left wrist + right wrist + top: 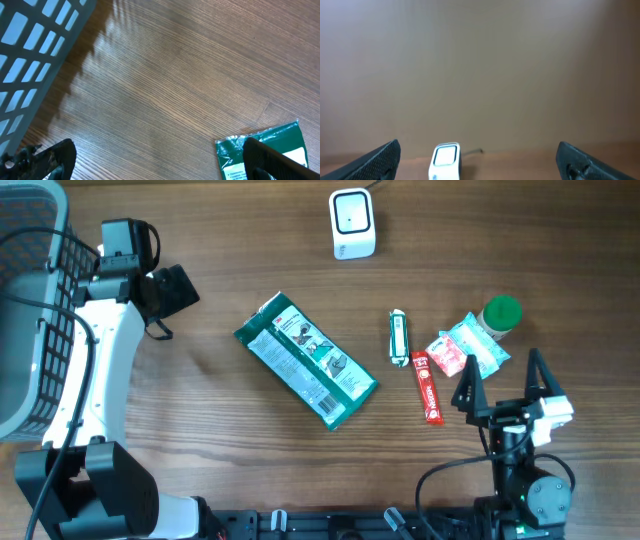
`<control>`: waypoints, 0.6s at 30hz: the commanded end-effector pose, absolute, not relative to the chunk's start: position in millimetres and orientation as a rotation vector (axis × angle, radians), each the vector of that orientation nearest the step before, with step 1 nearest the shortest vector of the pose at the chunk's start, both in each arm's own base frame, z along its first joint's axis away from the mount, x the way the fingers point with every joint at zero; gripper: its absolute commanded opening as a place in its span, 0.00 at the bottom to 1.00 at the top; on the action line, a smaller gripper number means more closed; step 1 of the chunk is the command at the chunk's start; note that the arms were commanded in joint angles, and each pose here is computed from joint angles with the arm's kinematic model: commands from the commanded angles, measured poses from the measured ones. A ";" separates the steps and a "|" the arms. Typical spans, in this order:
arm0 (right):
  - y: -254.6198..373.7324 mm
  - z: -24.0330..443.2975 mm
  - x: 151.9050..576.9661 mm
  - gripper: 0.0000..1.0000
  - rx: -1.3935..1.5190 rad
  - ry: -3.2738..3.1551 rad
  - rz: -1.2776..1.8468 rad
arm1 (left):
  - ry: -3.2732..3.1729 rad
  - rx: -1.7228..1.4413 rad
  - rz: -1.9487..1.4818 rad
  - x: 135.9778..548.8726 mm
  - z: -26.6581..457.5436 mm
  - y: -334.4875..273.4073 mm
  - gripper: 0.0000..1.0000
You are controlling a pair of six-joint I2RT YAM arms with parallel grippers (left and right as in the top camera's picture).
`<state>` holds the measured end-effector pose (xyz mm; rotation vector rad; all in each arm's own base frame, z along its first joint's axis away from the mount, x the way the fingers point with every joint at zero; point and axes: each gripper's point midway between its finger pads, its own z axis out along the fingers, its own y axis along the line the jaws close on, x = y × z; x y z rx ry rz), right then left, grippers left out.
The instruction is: Scan the item barcode
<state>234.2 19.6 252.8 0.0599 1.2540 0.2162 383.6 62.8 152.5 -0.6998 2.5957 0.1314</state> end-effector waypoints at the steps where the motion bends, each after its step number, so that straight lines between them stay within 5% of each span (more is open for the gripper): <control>1: 9.9 231.9 239.9 1.00 0.137 1.333 0.240 | 2.577 -0.688 0.145 385.6 159.6 67.1 1.00; 9: 10.3 175.8 246.6 1.00 0.071 1.567 0.134 | 2.577 -0.687 0.145 385.7 159.6 66.9 1.00; 18: 10.6 175.9 246.8 1.00 0.070 1.567 0.137 | 2.577 -0.687 0.145 385.7 159.6 66.9 1.00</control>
